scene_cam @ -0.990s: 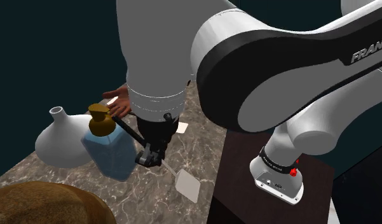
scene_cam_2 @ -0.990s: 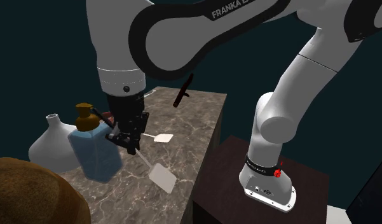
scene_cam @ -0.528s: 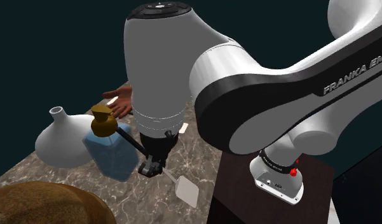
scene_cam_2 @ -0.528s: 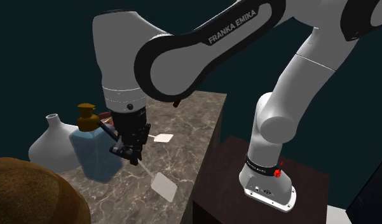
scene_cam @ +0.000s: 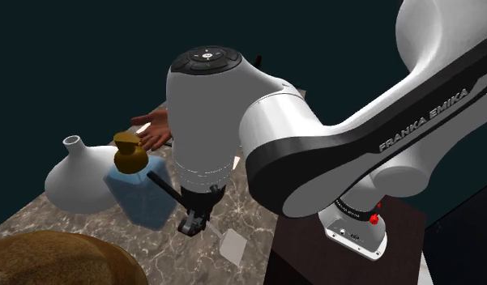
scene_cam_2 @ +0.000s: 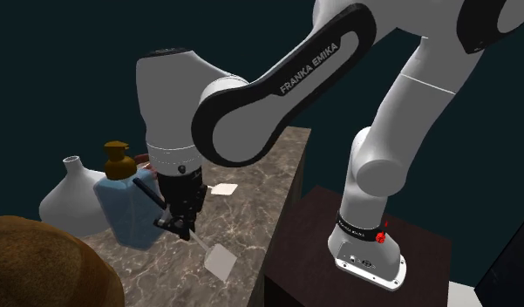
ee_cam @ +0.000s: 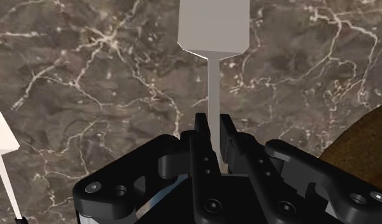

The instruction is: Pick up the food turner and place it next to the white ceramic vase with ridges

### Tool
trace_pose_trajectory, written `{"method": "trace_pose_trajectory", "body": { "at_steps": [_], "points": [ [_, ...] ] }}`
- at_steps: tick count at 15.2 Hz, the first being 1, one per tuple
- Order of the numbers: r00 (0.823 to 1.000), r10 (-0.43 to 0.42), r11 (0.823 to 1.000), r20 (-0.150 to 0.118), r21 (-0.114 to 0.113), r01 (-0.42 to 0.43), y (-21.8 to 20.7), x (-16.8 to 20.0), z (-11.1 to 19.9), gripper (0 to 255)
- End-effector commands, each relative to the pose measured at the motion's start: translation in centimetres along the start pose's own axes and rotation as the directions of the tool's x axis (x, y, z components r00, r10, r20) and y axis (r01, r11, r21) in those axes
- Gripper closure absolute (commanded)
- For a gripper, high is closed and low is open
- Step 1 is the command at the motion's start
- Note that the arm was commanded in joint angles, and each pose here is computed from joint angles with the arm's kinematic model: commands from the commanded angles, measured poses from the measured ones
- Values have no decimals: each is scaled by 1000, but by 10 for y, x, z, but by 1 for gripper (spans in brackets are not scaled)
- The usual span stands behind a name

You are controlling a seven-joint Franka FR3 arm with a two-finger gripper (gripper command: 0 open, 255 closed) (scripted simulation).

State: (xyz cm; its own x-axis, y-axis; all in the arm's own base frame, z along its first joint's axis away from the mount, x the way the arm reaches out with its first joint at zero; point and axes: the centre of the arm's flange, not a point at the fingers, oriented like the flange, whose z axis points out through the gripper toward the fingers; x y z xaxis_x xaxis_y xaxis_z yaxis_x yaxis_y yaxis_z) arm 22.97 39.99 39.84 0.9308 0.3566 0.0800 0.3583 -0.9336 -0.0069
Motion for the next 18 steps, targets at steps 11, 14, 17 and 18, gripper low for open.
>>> {"method": "trace_pose_trajectory", "body": {
  "at_steps": [11,14,17,18],
  "points": [
    [1000,-2,1000,14,-6,2,1,-5,48,255],
    [1000,-2,1000,14,-6,2,1,-5,48,255],
    [1000,-2,1000,14,-6,2,0,-6,47,0],
    [1000,-2,1000,14,-6,2,0,-6,47,0]
  ]
}}
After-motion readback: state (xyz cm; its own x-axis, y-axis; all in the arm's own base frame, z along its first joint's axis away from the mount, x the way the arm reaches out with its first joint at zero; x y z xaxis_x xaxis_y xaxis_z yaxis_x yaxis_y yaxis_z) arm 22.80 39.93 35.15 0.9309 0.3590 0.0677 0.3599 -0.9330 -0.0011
